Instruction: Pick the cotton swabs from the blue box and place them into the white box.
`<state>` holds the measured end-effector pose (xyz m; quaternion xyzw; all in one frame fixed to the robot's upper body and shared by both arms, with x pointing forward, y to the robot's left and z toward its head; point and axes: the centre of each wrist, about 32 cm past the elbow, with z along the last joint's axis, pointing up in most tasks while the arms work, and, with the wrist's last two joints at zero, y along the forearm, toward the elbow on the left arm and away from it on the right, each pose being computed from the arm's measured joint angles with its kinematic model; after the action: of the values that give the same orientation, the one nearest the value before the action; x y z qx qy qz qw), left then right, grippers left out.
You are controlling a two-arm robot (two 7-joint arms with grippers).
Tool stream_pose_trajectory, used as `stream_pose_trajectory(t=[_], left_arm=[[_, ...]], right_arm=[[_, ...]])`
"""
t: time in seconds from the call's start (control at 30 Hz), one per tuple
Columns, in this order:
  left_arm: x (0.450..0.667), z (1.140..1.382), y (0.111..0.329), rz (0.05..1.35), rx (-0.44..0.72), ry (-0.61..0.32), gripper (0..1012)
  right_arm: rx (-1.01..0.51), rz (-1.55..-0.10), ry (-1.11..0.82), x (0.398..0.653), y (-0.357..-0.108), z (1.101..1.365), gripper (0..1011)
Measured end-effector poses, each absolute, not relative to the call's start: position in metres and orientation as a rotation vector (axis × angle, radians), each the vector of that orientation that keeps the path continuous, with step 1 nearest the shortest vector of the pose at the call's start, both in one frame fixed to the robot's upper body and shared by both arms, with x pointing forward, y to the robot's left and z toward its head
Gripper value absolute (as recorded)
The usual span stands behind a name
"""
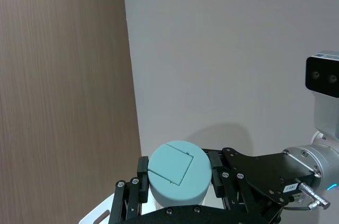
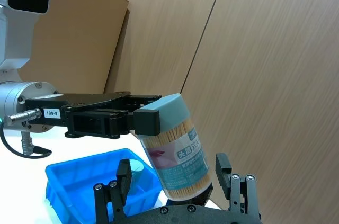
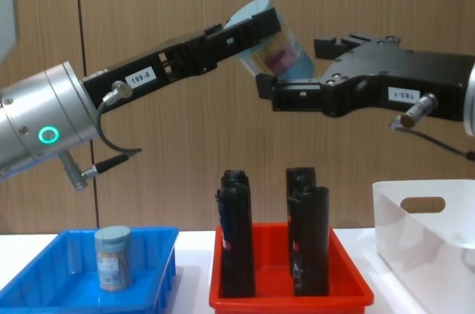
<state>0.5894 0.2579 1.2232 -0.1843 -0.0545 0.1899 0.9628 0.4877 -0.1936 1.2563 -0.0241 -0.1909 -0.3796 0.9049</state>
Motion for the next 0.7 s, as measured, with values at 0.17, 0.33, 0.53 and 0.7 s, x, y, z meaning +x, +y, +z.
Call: stream_pose_trajectory(t=[0.17,0.33,0.53,0.7], left_arm=[[0.589,1.223,0.258,0.385,-0.373,-0.110,673],[0.589,1.223,0.258,0.385,-0.373,-0.110,673],[0.589,1.223,0.258,0.385,-0.373,-0.110,673],[0.589,1.223,0.258,0.385,-0.373,-0.110,673]], right_arm=[[-0.056,-0.780,-0.400,0.492,-0.191,1.257,1002],[-0.062,-0.778,-0.404,0.495,-0.190,1.257,1002],[-0.068,-0.778,-0.409,0.499,-0.189,1.256,1002],[-0.071,-0.776,-0.411,0.501,-0.189,1.256,1002]])
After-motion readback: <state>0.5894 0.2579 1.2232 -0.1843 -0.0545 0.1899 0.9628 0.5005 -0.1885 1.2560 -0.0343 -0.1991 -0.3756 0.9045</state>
